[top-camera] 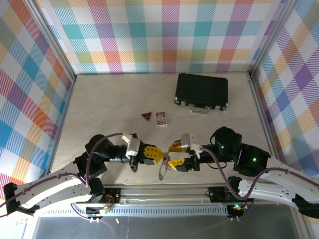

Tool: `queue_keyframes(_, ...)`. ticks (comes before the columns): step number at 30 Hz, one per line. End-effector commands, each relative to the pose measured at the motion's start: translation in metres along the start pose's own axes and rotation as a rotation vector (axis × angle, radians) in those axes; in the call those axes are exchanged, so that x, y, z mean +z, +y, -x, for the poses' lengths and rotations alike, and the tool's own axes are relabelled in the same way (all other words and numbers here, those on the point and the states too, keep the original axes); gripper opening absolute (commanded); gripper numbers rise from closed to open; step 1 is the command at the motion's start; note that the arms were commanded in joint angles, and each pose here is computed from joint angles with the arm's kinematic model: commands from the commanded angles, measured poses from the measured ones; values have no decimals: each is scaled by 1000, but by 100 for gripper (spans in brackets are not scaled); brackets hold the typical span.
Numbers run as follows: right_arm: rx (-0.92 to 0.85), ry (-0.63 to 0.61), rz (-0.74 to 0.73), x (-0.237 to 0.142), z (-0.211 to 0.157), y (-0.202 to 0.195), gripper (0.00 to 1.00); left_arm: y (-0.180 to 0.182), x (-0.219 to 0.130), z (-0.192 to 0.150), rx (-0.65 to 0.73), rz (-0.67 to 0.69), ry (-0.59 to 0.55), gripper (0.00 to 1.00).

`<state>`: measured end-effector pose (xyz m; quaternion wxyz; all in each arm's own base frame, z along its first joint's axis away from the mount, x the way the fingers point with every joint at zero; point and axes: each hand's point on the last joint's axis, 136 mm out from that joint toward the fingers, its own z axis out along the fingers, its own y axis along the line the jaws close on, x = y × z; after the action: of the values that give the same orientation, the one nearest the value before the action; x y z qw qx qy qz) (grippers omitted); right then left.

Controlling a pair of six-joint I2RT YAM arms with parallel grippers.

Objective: Put the keys on the keyring

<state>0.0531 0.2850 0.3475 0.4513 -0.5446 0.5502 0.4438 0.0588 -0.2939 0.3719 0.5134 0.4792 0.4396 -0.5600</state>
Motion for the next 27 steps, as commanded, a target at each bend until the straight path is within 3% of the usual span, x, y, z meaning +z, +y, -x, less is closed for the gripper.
queue_keyframes(1, -27, -69, 50, -2, 15, 10, 44, -4, -3, 10, 26, -10, -42, 0)
queue_keyframes(9, -34, -90, 56, -2, 20, 11, 43, -4, -5, 8, 27, 2, -33, 0)
queue_keyframes(16, -40, -96, 69, 6, 22, 10, 36, -3, -6, 5, 31, 14, -12, 0)
queue_keyframes(22, -38, -78, 77, 13, 19, 8, 25, -2, -7, 4, 30, 21, -7, 0)
queue_keyframes(27, -40, -61, 58, 12, 19, 5, 9, -2, -10, 3, 32, 32, -7, 0)
